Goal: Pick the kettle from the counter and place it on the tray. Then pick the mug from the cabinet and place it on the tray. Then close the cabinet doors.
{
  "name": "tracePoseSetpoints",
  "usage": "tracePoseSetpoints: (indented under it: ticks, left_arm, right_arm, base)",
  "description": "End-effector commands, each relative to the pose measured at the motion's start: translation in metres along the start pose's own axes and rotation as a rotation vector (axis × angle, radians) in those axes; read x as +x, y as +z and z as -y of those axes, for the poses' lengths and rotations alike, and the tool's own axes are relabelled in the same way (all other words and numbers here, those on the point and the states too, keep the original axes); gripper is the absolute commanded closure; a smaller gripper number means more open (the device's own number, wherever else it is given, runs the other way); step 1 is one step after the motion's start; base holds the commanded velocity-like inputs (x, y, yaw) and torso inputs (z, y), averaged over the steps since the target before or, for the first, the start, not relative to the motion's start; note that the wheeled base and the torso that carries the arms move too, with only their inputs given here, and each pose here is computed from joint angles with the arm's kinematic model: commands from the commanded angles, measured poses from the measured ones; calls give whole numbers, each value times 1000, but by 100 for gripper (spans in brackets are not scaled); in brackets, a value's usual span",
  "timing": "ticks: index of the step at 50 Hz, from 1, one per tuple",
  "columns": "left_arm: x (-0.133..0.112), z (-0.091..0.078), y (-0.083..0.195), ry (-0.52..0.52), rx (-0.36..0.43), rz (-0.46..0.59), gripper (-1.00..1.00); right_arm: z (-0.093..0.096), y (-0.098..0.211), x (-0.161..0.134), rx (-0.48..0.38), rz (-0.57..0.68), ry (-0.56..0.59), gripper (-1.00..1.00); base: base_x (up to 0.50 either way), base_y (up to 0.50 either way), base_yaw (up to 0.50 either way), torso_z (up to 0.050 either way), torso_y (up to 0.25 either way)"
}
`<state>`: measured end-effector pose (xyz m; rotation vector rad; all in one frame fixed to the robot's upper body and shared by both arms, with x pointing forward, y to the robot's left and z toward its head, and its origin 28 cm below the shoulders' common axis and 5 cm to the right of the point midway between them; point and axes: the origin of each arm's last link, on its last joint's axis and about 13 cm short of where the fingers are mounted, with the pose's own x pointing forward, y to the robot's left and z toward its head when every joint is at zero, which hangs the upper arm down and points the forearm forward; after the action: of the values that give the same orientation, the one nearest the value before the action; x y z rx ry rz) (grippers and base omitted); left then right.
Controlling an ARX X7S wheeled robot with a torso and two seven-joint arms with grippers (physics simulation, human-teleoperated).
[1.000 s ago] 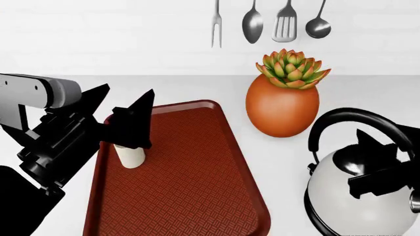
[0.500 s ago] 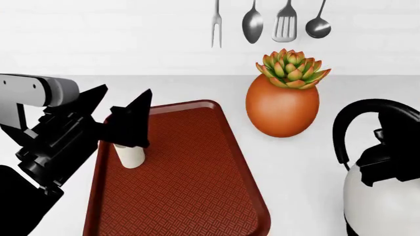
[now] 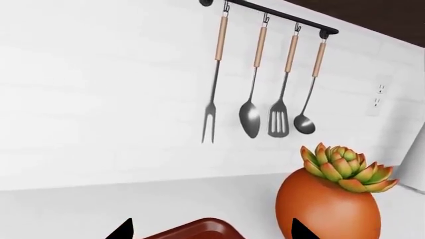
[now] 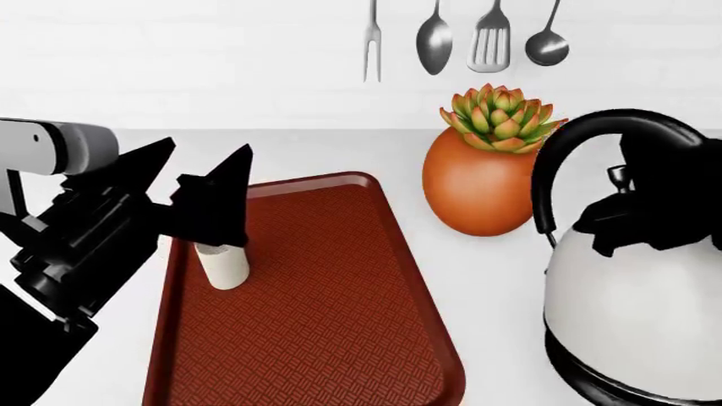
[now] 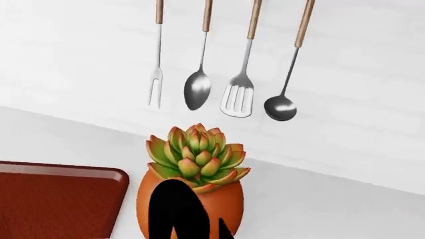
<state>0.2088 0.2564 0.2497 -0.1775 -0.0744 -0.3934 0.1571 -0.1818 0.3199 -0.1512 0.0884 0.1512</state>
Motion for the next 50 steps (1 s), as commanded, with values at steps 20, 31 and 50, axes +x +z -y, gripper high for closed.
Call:
tracePoseSetpoints:
  ticks: [20, 31, 50]
  left_arm:
    - [-8, -6, 8, 28, -6, 40, -100]
    - [-14, -11, 11, 52, -11, 56, -100]
    - [-22, -20, 8, 83, -20, 68, -100]
  right_arm:
    - [-63, 88, 39, -221, 256, 242, 100]
    - [-88, 98, 62, -190, 291, 343, 100]
    - [-129, 84, 92, -78, 298, 524, 100]
  base:
    - [0, 0, 0, 0, 1]
    - [0, 0, 0, 0, 1]
    - [0, 0, 0, 1, 1]
